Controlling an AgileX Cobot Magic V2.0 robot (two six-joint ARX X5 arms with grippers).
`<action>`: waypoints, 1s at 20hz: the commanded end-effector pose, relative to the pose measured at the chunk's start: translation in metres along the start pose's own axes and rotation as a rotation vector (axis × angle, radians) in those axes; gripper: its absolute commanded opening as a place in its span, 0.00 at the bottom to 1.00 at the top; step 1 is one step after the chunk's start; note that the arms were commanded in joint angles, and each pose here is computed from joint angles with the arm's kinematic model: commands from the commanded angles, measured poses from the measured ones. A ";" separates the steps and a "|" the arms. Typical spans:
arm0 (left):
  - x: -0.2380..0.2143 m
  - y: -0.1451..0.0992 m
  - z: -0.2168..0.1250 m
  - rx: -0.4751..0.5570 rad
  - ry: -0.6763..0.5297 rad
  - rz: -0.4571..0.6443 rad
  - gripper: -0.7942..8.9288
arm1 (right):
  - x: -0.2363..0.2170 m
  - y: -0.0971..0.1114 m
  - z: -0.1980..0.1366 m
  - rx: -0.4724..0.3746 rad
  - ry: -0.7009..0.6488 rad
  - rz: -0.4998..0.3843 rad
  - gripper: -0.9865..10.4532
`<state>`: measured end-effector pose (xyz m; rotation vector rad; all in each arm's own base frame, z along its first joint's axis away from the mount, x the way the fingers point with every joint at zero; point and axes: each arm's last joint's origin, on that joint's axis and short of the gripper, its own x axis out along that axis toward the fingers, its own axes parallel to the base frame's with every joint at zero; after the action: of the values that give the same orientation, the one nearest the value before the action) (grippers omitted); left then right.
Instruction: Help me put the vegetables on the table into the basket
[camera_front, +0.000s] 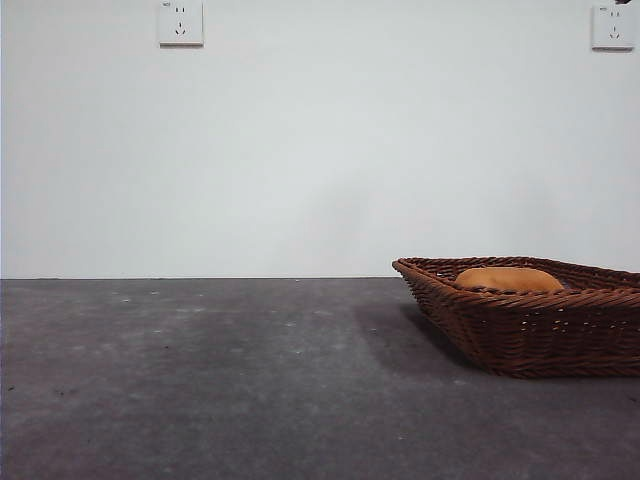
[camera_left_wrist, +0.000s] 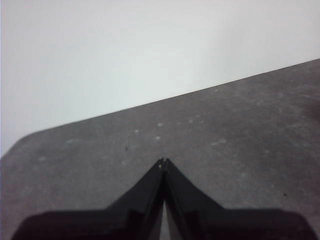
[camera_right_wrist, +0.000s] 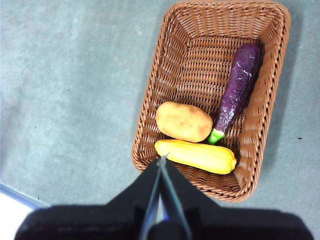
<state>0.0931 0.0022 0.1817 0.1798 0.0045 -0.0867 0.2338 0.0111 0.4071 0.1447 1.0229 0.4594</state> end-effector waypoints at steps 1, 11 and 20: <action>0.003 -0.002 -0.017 -0.053 0.028 0.003 0.08 | 0.001 0.000 -0.002 0.013 0.022 -0.001 0.09; 0.004 -0.005 -0.032 -0.090 0.160 -0.026 0.08 | 0.001 -0.002 -0.002 0.013 0.030 -0.069 0.09; 0.007 -0.006 -0.037 -0.100 0.221 -0.036 0.08 | 0.001 -0.005 -0.003 0.011 0.042 -0.167 0.09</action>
<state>0.0995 0.0026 0.1471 0.0973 0.2272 -0.1045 0.2347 0.0065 0.4055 0.0540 1.0445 0.3094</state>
